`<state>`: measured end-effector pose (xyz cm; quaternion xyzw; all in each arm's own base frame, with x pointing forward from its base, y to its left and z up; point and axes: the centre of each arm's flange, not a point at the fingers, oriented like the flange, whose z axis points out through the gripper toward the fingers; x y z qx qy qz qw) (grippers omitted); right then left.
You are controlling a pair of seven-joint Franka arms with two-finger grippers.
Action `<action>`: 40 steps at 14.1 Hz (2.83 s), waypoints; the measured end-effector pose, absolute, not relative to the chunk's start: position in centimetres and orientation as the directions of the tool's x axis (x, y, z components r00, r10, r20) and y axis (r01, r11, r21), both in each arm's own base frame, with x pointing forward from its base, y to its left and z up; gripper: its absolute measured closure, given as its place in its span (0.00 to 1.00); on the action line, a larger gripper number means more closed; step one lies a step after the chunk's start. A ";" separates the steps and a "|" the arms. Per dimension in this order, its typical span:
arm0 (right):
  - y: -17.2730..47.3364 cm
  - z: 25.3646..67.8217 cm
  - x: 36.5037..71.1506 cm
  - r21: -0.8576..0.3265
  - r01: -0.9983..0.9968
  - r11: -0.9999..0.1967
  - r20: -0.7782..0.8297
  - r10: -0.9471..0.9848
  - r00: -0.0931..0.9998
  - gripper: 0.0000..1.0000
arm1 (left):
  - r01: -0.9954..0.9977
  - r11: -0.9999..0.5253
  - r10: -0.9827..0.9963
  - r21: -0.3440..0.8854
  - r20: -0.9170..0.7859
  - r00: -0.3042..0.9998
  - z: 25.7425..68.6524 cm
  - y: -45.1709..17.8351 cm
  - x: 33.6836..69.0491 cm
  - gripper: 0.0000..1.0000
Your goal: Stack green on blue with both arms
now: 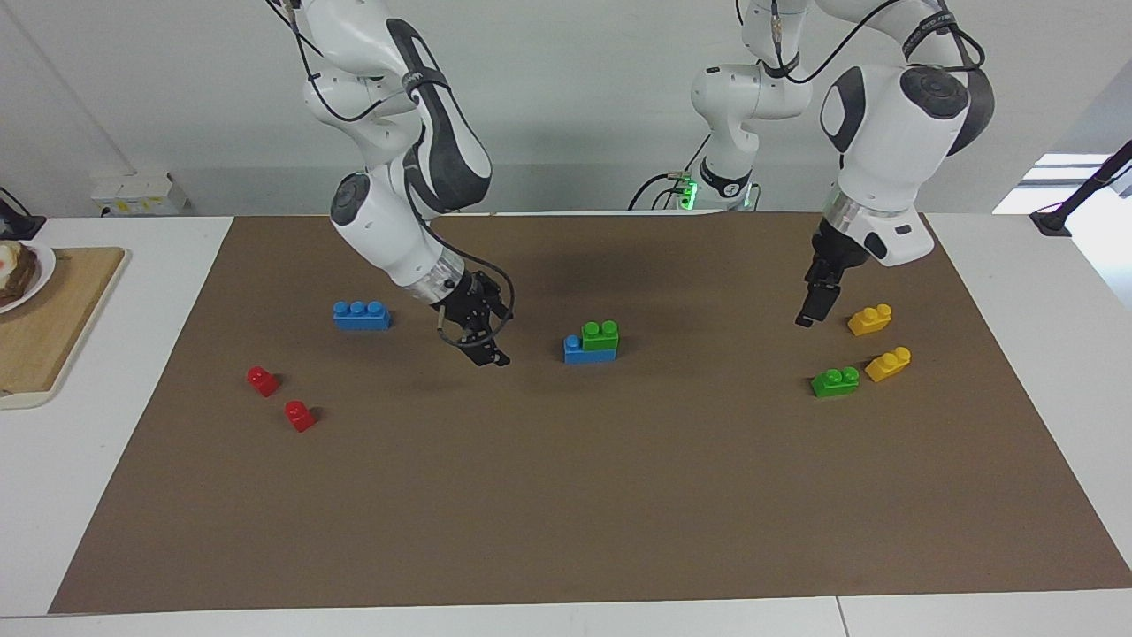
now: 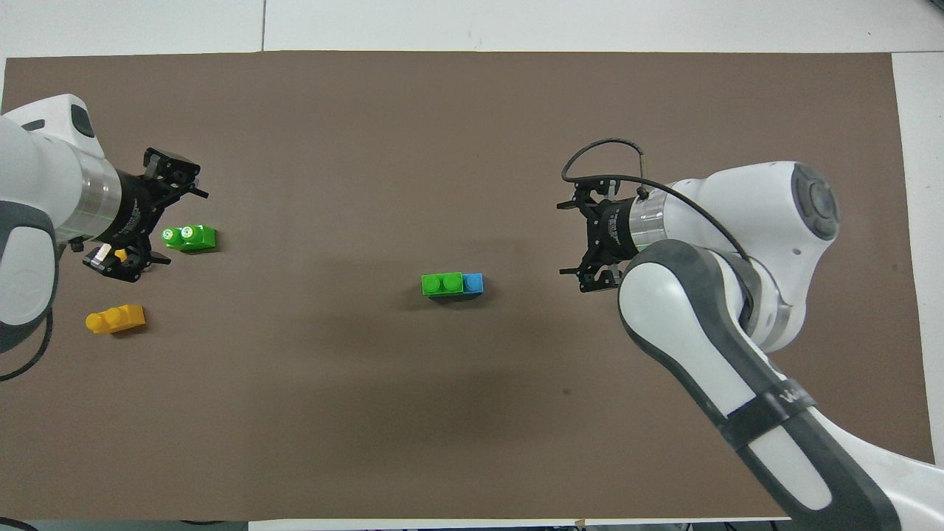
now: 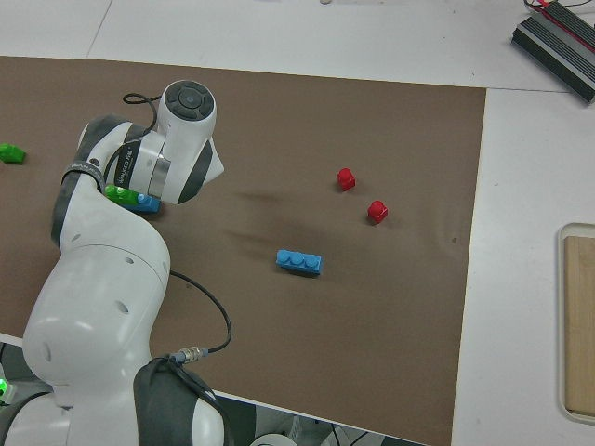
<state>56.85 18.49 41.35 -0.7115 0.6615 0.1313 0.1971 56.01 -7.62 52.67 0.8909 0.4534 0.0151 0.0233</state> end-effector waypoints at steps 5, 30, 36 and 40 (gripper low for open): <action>13.8 46.9 58.9 -0.234 -0.848 -0.476 -0.262 -0.809 0.526 0.00 | 0.375 -0.927 0.375 0.011 -0.027 0.927 56.5 -7.3 55.1 0.00; -0.9 58.6 55.5 0.013 -0.096 -0.995 -0.026 -0.097 0.995 0.00 | 0.164 -0.985 0.163 0.049 -0.025 0.986 57.2 -7.1 54.6 0.00; -1.0 58.7 55.5 0.023 -0.095 -0.995 -0.024 -0.096 0.995 0.00 | 0.137 -0.989 0.139 0.063 0.029 0.990 59.4 -6.6 55.1 0.00; -1.0 58.7 55.5 0.023 -0.095 -0.995 -0.019 -0.095 0.995 0.00 | 0.103 -0.992 0.107 0.066 0.053 0.993 60.5 -6.2 55.3 0.00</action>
